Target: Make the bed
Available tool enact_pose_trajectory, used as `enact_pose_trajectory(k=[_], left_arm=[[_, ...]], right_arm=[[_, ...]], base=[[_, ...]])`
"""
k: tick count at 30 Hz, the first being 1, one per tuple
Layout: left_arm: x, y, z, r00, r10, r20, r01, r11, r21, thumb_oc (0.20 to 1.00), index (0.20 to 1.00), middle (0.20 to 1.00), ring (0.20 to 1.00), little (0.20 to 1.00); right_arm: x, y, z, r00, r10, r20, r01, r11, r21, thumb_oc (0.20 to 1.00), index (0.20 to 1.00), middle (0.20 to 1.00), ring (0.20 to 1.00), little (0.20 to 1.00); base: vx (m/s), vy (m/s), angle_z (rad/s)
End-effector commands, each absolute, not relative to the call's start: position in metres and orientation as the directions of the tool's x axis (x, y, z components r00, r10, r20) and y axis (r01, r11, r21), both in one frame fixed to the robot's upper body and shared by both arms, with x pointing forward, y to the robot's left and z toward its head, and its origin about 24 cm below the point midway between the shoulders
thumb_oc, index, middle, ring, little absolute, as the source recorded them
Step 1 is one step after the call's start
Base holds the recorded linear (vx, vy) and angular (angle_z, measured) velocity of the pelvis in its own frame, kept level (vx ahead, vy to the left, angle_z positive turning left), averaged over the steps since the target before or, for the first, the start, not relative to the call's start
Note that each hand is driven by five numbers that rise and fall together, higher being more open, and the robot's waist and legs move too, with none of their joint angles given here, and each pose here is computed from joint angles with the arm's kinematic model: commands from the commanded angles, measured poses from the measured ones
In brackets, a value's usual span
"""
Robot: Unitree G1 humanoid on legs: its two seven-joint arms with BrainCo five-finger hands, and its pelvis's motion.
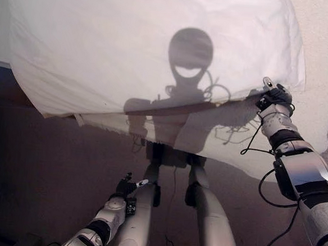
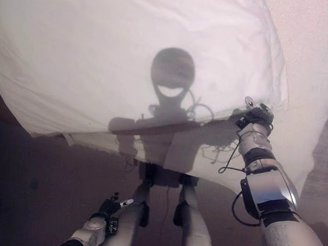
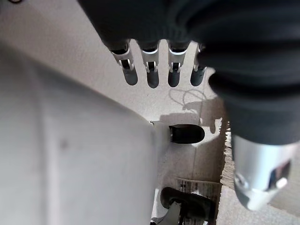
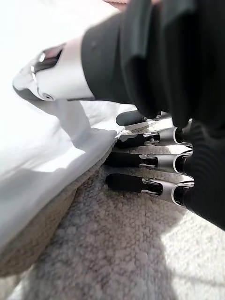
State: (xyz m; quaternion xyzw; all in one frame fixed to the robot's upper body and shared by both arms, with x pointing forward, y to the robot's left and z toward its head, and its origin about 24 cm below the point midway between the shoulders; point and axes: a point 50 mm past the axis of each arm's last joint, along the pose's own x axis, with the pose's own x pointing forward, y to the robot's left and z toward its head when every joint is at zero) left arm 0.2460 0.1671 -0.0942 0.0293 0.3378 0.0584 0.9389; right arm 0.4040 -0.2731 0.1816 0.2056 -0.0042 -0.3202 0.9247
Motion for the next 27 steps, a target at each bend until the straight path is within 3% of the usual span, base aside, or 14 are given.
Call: enact_pose_trajectory(k=[1, 13, 27], left_arm=[[0.242, 0.141, -0.097, 0.763, 0.055, -0.644, -0.02, 0.998, 0.062, 1.0, 1.0, 1.0, 1.0, 1.0], [0.247, 0.137, -0.095, 0.763, 0.048, -0.644, -0.002, 0.997, 0.072, 1.0, 1.0, 1.0, 1.0, 1.0], [0.251, 0.135, -0.092, 0.769, 0.06, -0.637, -0.008, 0.996, 0.084, 1.0, 1.0, 1.0, 1.0, 1.0]], right_arm=[[0.424, -0.211, 0.268, 0.919, -0.357, 0.17, 0.243, 0.85, 0.468, 0.2, 0.2, 0.2, 0.2, 0.2], [0.426, -0.183, 0.273, 0.93, -0.31, 0.198, 0.155, 0.819, 0.553, 0.2, 0.2, 0.2, 0.2, 0.2], [0.422, -0.2, 0.246, 0.901, -0.416, 0.126, 0.258, 0.745, 0.615, 0.2, 0.2, 0.2, 0.2, 0.2]], base=[[0.01, 0.003, 0.12], [0.0, 0.004, 0.01], [-0.01, 0.009, 0.03]])
